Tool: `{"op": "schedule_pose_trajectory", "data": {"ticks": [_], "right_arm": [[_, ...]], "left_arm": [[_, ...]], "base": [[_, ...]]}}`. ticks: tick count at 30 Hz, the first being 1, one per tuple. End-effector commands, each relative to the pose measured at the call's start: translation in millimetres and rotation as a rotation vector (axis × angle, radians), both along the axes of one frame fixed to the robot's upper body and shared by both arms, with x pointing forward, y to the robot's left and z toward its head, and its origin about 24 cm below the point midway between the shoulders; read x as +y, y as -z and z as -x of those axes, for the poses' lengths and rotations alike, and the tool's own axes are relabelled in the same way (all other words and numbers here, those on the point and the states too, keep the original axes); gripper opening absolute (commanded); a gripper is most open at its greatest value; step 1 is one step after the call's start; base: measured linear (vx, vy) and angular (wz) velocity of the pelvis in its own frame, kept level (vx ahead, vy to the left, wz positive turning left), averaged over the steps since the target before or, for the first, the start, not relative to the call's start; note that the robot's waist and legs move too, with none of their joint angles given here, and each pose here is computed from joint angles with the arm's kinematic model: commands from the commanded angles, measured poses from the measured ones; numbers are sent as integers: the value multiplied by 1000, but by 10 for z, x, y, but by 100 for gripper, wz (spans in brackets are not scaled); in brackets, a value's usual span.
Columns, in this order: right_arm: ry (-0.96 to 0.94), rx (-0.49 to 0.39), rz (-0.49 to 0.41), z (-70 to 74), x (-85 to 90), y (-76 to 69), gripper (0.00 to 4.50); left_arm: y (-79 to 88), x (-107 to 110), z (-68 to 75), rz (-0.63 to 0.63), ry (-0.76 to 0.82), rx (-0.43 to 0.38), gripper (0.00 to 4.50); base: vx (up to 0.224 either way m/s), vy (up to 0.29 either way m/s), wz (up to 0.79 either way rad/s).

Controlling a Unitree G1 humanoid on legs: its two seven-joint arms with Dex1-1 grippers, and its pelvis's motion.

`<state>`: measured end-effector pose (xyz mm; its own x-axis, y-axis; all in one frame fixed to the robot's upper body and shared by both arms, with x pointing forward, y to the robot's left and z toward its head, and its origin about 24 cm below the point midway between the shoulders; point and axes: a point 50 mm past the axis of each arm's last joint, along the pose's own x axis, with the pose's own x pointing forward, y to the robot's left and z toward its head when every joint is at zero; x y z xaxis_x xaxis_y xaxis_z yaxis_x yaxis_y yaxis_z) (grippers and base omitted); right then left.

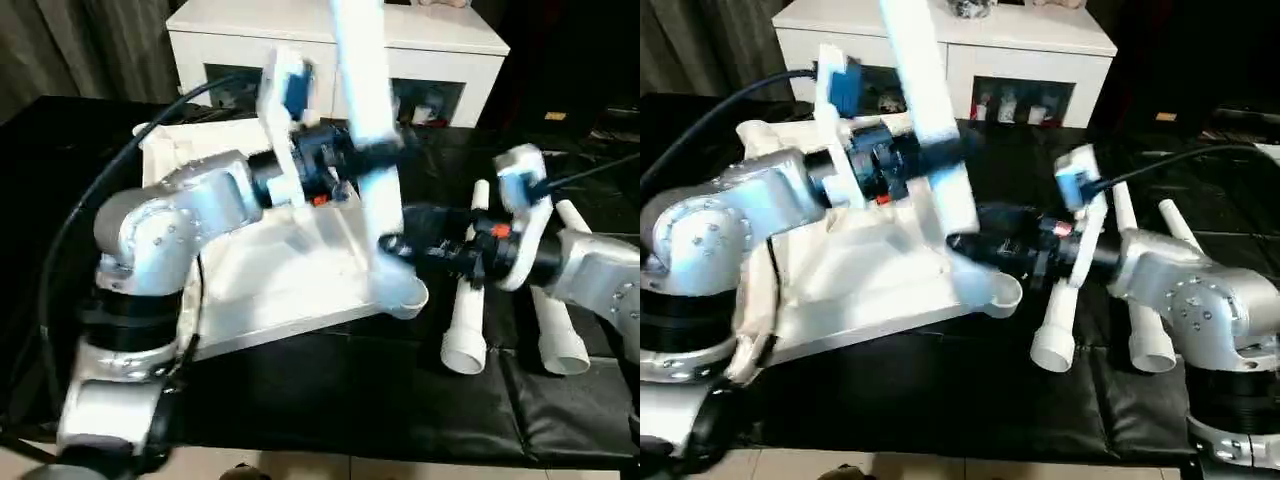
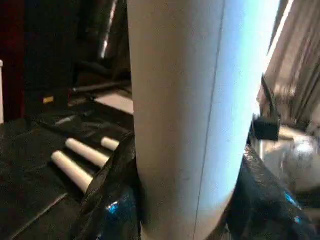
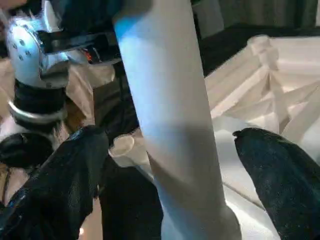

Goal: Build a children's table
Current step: Pick table leg

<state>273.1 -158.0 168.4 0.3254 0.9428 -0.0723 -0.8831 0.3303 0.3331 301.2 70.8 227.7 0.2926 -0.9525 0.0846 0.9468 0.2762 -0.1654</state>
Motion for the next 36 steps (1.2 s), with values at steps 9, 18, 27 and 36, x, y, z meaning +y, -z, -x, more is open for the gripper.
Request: {"op": "schedule_pose_trajectory", "data": {"ticks": [9, 18, 27, 36], "right_arm": [[-68, -39, 102, 18, 97, 28, 450], [-74, -52, 137, -20, 149, 93, 450], [-97, -62, 160, -13, 167, 126, 372], [-130, -56, 162, 26, 198, 160, 298]], "left_arm": [[-53, -77, 77, -66, 100, -111, 181], [-29, -113, 165, -91, 195, -133, 181], [-22, -130, 185, -98, 228, -139, 181], [-18, -171, 193, -95, 246, -137, 181]], "base": [[0, 0, 0], [0, 0, 0], [0, 0, 0], [0, 0, 0]]}}
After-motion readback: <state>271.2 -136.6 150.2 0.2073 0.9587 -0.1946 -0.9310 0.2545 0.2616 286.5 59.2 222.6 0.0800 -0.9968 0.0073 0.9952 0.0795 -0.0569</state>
